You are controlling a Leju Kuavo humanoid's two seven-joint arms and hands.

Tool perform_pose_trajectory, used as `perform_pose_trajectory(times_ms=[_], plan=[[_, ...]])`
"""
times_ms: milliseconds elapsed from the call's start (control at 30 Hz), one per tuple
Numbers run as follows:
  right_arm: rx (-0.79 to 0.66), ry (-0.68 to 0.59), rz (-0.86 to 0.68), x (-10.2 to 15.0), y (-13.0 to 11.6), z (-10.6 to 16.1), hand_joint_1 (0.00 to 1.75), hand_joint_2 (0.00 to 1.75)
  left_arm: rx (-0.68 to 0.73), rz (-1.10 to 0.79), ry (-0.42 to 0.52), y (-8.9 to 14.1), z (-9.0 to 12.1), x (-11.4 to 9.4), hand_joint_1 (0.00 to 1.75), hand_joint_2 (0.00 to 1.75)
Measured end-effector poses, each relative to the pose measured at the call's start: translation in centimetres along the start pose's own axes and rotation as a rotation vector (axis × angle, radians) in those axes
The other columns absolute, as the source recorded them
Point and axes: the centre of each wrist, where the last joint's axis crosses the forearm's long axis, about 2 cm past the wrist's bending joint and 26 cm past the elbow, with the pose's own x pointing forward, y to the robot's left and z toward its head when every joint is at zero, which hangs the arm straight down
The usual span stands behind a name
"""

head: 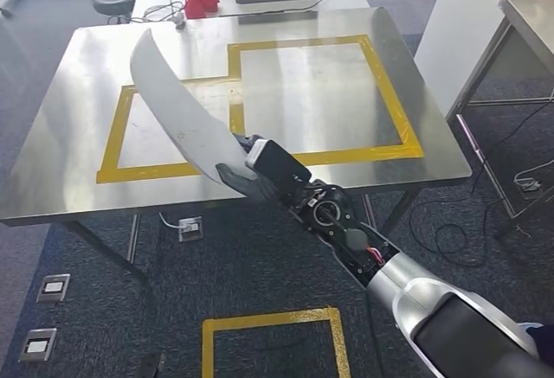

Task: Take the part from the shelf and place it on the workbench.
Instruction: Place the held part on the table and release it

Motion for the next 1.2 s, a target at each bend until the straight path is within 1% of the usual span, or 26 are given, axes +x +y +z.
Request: perform_pose_trajectory(times_ms=[167,333,633,967,1100,1200], plan=[[-0.056,0.047,0.114,0.3,-0.3,-0.4,1.75,1.75,-0.008,-0.015,-0.006,-0.3,0.0,0.4,0.0,1.75],[-0.073,0.078,0.162,0.0,-0.5,-0.2,1.75,1.75,-0.012,-0.028,-0.005,-0.4,0.0,0.4,0.0,1.75],[-0.068,0.105,0.165,-0.6,-0.8,-0.2,1.75,1.75,-0.012,-0.037,-0.029,-0.3,-0.1,1.2,0.0,1.75],[-0.062,0.143,0.154,-1.7,-0.8,0.7,1.75,1.75,0.0,-0.063,-0.017,0.1,-0.1,0.4,0.0,1.75],[-0.065,0.125,0.166,-1.3,-1.3,0.1,1.75,1.75,-0.005,-0.063,-0.031,-0.2,-0.1,1.1,0.0,1.75],[-0.067,0.138,0.164,-1.6,-1.3,0.5,1.75,1.75,-0.005,-0.065,-0.028,-0.2,-0.1,1.1,0.0,1.75]])
